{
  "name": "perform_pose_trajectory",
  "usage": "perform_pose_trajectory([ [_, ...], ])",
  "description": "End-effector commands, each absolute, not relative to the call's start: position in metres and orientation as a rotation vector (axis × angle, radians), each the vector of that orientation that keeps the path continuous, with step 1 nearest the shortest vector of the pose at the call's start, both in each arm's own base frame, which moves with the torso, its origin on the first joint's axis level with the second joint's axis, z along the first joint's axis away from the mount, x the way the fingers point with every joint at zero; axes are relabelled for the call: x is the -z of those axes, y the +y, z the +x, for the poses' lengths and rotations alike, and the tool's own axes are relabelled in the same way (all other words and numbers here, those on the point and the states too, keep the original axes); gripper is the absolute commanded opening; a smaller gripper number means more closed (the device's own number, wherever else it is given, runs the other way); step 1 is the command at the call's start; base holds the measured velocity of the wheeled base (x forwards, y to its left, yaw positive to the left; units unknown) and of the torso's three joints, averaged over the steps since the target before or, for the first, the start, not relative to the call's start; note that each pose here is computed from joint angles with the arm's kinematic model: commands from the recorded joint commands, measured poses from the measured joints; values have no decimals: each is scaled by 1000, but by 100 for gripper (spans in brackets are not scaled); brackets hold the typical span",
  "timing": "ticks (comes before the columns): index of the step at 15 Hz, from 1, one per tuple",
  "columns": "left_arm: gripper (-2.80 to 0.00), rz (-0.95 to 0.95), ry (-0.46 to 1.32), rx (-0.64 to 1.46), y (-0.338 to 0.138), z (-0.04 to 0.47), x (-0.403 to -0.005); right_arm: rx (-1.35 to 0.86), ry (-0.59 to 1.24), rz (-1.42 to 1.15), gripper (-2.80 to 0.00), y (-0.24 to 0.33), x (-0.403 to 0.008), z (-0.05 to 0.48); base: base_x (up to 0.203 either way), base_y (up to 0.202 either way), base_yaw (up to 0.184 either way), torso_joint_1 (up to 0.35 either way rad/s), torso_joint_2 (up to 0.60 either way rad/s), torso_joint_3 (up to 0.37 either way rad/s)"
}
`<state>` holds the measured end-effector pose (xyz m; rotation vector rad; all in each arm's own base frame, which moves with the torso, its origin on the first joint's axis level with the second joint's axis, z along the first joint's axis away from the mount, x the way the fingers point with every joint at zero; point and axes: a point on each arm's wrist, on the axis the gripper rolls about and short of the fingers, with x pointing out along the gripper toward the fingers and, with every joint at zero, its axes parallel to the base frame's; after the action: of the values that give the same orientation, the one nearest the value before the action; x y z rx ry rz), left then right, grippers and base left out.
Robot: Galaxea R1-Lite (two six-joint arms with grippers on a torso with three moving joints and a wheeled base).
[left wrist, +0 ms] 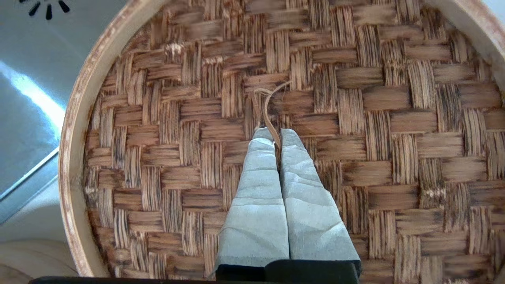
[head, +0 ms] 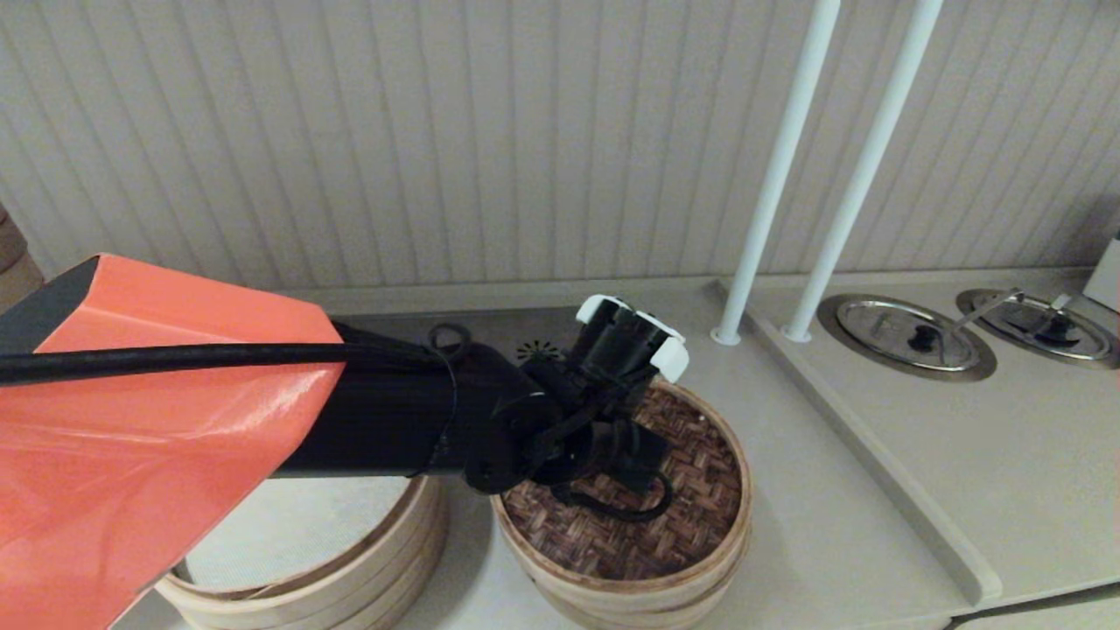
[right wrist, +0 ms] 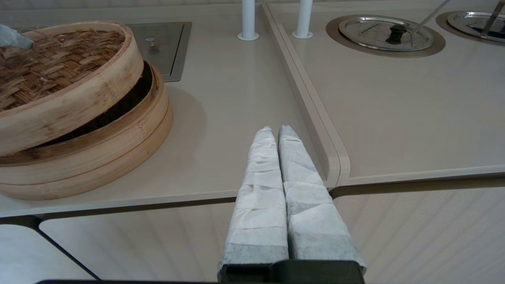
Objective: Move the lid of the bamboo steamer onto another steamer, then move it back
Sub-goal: Put the steamer
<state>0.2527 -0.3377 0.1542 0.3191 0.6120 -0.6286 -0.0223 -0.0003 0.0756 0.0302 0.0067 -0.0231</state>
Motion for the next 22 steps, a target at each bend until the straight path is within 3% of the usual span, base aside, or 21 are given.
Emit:
perform_pose_trajectory([
  [1, -280, 322, 595, 633, -339, 253, -161, 23, 10, 29, -280, 0, -75, -22, 0, 0, 0, 0, 0, 0],
  [22, -280, 427, 601, 590, -359, 261, -138, 23, 10, 29, -280, 0, -75, -22, 0, 0, 0, 0, 0, 0],
])
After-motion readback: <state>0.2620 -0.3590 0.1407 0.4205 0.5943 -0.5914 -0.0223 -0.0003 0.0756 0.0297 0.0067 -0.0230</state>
